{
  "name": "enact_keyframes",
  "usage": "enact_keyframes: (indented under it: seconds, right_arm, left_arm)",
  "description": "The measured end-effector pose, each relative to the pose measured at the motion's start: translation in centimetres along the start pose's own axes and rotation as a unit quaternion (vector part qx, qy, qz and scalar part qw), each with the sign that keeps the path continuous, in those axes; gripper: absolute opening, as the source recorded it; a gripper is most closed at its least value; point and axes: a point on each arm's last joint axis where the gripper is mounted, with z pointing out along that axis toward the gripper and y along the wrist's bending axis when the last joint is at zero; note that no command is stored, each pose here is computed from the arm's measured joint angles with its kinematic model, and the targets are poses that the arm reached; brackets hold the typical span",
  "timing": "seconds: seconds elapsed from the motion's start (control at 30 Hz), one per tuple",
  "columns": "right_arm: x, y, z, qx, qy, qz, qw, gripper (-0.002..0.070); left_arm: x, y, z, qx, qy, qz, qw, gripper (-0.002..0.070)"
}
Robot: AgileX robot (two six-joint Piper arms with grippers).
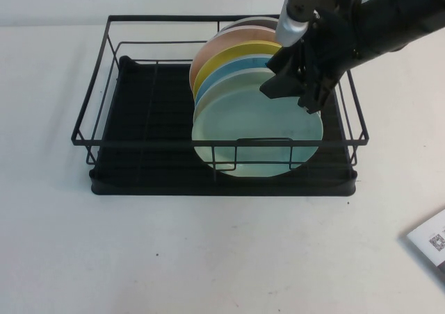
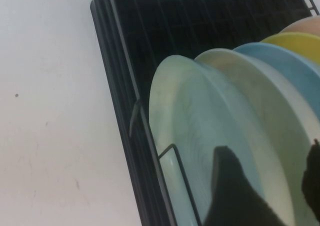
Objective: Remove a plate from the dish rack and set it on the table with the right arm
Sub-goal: Grasp the plate from the shelf
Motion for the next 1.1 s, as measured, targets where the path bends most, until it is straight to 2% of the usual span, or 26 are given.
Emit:
enact_keyframes:
  seconds: [0.7,0.8,1.1]
  right_arm:
    - [2.2,-1.2,3.5,0.002,0.038,0.005,0.999,0.0285]
    - [2.3,-1.3,3.7,0.004,0.038,0.006,0.999,0.0262]
    - [2.3,-1.6,3.8,0.017,0.037,-0.001,0.999,0.013]
  left_arm:
    - [0.0,0.0,0.0,0.0,0.0,0.0,1.0,-0.0004]
    - [0.0,0.0,0.0,0.0,0.0,0.0,1.0,-0.0004]
    - [0.0,0.0,0.0,0.0,0.0,0.0,1.0,-0.0004]
